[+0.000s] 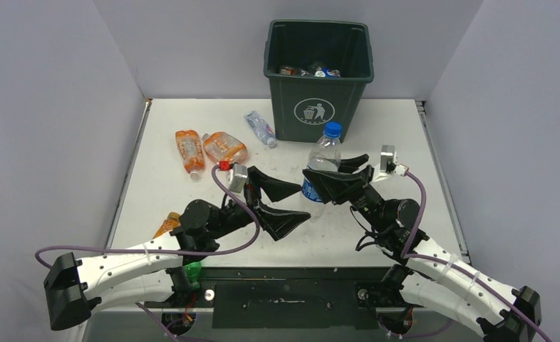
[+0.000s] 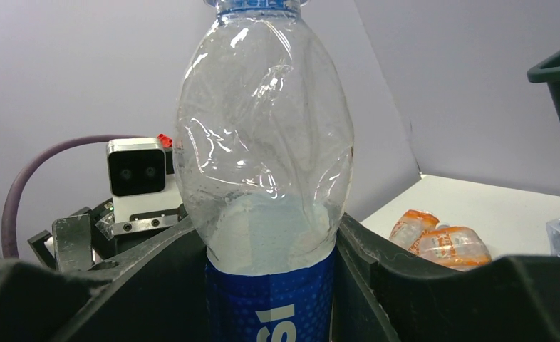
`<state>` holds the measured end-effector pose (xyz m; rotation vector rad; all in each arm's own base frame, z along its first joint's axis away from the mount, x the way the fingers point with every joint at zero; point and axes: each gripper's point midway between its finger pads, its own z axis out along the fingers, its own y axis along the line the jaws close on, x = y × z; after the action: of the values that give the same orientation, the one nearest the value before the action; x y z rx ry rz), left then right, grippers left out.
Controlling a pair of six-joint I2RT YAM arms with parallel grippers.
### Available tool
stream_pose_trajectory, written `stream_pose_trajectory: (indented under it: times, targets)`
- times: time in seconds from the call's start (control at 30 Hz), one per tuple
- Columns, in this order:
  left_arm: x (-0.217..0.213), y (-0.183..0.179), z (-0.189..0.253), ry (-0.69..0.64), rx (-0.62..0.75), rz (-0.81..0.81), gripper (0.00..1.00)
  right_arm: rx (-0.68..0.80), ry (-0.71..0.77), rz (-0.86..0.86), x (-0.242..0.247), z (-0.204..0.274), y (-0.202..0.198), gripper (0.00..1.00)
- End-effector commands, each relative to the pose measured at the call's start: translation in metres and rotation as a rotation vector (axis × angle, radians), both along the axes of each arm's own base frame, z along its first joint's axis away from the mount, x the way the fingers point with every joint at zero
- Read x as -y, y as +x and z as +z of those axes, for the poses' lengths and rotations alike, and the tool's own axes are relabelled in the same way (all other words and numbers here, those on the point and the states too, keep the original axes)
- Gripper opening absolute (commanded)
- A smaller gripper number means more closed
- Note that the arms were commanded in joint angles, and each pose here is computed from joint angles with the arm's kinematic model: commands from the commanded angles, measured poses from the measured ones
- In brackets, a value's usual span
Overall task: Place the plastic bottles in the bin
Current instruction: Pick up the plastic bottle at the center of the board, then place the plastic bottle in the trash bin.
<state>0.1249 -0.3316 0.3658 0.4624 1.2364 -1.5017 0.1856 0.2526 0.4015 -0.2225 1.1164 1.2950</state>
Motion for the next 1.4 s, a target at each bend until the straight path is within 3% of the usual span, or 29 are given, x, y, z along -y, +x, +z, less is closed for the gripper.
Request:
stream_pose_trajectory:
  times: [0.0,0.43,0.77,0.93,1.2,1.27,1.37]
  targets:
    - [0.008,-0.021,0.04,-0.083,0.077,-0.131,0.96,0.08,0.105,0.072,0.003,0.028,-0.018,0.47]
    - [0.006,0.012,0.024,-0.012,0.073,0.049,0.96,0.081,0.195,0.228,-0.001,0.039,-0.04,0.48]
    - [0.031,-0.023,0.021,0.014,0.094,-0.198,1.0,0.07,0.257,0.327,-0.01,0.04,-0.045,0.48]
    - [0.032,-0.027,0.019,0.019,0.089,-0.224,0.77,0.066,0.254,0.325,-0.011,0.037,-0.044,0.48]
    - [0.037,-0.032,0.015,0.014,0.078,-0.267,0.53,0.065,0.244,0.311,-0.013,0.03,-0.041,0.51]
    - [0.036,-0.031,0.016,0.007,0.082,-0.26,0.47,0.062,0.237,0.317,-0.014,0.029,-0.041,0.62]
    - [0.031,-0.026,0.016,0.009,0.095,-0.213,0.37,0.054,0.182,0.305,-0.017,0.028,-0.041,0.9]
